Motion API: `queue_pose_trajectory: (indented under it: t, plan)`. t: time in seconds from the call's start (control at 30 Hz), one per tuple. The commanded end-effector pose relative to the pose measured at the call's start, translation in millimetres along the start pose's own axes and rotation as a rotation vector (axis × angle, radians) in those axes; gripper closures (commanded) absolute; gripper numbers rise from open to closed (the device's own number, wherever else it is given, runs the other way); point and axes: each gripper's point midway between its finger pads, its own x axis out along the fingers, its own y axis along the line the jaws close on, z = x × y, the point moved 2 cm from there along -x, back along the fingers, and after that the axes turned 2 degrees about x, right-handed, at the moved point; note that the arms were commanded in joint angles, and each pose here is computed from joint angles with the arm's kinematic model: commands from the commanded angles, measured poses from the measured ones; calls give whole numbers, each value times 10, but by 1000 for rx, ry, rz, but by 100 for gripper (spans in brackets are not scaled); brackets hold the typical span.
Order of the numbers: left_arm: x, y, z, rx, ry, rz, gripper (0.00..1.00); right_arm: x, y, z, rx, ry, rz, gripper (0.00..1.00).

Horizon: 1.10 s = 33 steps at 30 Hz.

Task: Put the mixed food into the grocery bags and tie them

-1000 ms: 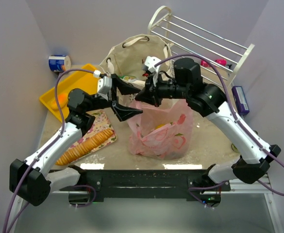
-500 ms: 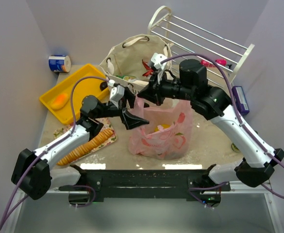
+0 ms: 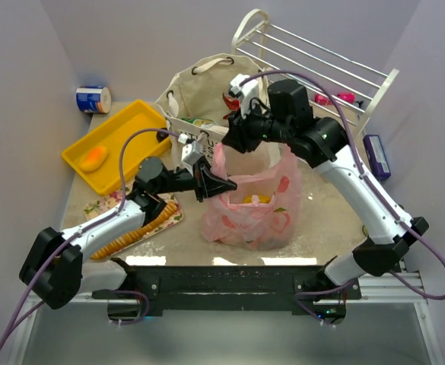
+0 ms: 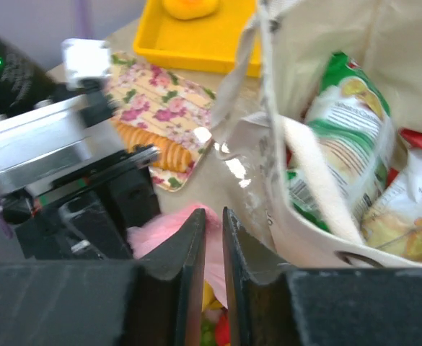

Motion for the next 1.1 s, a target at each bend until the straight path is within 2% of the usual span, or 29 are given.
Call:
queue_pose_trajectory:
  t: [0.0,0.07,0.13,0.23,0.43,0.7,0.83,1.07]
  plan:
    - [-67,60,98,54,44,32,100,-490,-387,402,-38,-120,-189,33]
    - [-178,174,109,42,64,85,100,-638,-458,455,-41,-154,-241,13]
    - [-278,219,134,35,63,112,100,-858,-590,432,-40,-174,-307,2]
    - [-415,318,124,10,79,171,100,-1124,-807,332,-25,-193,-380,1]
    - [-524,444,123,34,144,276,100,-1261,-704,101,-85,-215,-277,1]
    - [-691,616,212,61,195,342,100,-1133,-558,-272,-153,-198,-146,2]
    - [-741,677,196,70,224,355,100,-1108,-607,-227,-207,-246,-151,3]
    - [-840,756,65,48,287,379,100,-910,-800,-112,-195,-200,-115,4]
